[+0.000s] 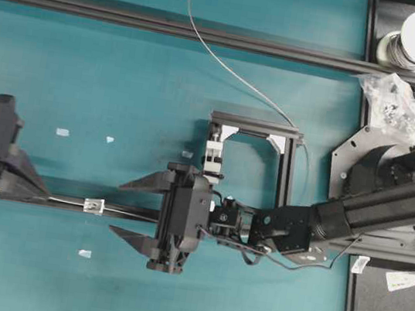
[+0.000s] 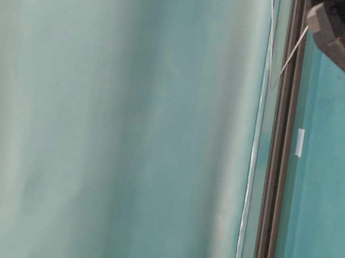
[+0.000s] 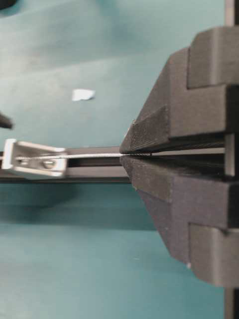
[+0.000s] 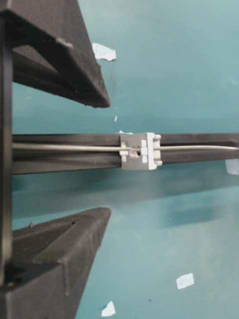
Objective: Insert the wire through the hole in the metal fitting.
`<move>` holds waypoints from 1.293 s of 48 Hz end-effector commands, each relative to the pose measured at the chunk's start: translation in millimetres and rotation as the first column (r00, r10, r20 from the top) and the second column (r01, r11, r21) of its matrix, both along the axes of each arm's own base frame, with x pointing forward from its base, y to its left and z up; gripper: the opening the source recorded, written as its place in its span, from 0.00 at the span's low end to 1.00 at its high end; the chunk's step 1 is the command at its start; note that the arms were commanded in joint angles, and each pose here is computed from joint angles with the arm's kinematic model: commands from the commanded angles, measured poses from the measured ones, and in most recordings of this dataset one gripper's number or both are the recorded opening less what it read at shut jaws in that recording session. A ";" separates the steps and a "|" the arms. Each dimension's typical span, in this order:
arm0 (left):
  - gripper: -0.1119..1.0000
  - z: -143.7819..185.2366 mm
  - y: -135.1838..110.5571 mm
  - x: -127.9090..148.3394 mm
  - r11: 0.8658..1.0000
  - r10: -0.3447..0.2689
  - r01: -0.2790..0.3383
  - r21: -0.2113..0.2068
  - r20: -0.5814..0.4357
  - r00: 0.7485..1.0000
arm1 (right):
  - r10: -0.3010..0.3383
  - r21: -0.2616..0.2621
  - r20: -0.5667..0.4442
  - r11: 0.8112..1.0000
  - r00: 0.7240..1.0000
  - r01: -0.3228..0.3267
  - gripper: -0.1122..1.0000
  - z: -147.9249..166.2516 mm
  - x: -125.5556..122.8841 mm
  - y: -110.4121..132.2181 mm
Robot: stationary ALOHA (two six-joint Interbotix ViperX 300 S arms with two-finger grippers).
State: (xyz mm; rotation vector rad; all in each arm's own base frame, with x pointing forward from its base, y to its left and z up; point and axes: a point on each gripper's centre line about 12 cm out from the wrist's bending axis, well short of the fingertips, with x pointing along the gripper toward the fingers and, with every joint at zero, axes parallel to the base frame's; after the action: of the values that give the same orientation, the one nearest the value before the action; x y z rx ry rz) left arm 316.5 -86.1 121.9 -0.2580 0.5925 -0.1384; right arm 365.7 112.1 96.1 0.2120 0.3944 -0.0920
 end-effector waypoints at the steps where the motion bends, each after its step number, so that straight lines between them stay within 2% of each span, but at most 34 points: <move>1: 0.01 15.4 -1.3 -7.7 1.000 -0.014 0.014 -0.007 0.028 0.999 | 0.000 0.014 0.043 1.000 0.999 0.000 0.91 16.1 3.6 0.9; 18: 0.01 12.8 1.0 -46.5 0.999 -0.046 0.046 0.003 -0.018 0.999 | 0.003 0.017 0.038 1.000 0.999 -0.003 0.91 16.0 4.0 1.7; 47: 0.02 12.4 -1.9 -46.0 0.998 -0.060 0.060 0.011 -0.018 0.998 | 0.004 0.020 0.041 1.000 0.999 -0.004 0.91 17.1 6.0 2.8; 51: 0.08 11.9 -1.8 -46.4 0.998 -0.059 0.059 0.010 -0.019 0.998 | 0.002 0.020 0.041 1.000 0.999 -0.003 0.91 17.1 6.1 2.2; 55: 0.19 11.5 -1.5 -47.3 0.998 -0.061 0.061 0.013 -0.020 0.998 | 0.002 0.020 0.041 1.000 0.999 -0.003 0.91 17.1 6.1 2.2; 59: 0.36 10.2 -1.0 -48.6 0.998 -0.059 0.060 0.013 -0.025 0.998 | 0.003 0.021 0.041 1.000 0.999 -0.003 0.91 17.3 6.5 2.4; 62: 0.52 9.7 -1.0 -48.6 0.998 -0.061 0.061 0.015 -0.026 0.998 | 0.004 0.022 0.038 1.000 0.999 -0.004 0.91 17.0 6.4 2.6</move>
State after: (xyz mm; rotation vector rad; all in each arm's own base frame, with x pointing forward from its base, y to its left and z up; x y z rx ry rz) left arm 266.1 -85.5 127.3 -0.2287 0.6449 -0.1807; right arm 366.3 113.3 95.7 0.2123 0.4053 -0.0868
